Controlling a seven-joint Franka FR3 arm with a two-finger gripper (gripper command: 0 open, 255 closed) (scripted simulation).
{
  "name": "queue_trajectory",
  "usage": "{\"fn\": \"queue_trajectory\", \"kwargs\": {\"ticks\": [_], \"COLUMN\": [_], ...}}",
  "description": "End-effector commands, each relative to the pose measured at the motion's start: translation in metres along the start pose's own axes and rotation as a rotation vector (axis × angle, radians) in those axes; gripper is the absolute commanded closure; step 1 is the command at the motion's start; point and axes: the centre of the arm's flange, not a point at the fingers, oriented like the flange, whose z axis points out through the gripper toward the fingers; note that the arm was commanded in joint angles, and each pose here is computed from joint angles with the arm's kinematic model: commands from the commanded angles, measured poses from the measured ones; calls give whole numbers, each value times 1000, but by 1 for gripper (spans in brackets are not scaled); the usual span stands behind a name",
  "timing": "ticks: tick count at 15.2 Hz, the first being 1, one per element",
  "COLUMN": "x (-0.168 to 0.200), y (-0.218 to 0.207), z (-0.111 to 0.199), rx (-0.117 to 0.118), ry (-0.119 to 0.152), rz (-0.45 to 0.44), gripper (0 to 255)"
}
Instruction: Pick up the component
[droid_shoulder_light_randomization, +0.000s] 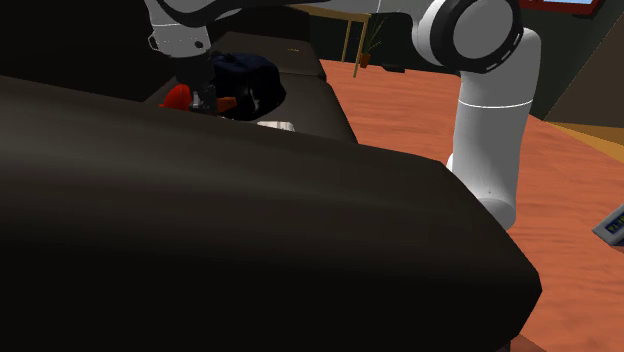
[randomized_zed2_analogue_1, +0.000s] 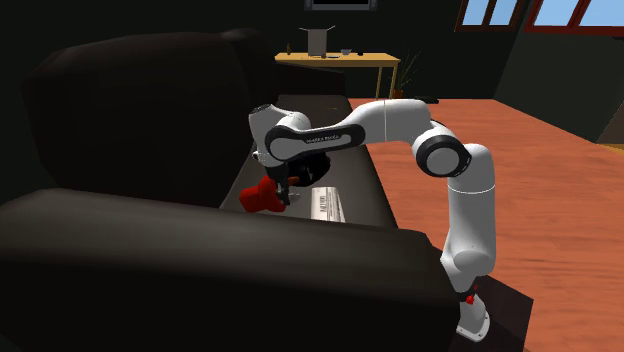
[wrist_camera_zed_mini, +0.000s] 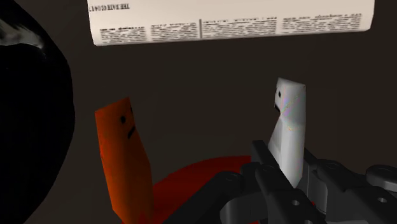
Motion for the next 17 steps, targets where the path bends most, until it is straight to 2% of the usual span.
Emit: {"fn": "queue_trajectory", "kwargs": {"ticks": [1, 17], "x": [0, -14], "y": [0, 0], "z": [0, -79], "rx": [0, 0], "ry": [1, 1], "rz": [0, 0], "gripper": [255, 255]}}
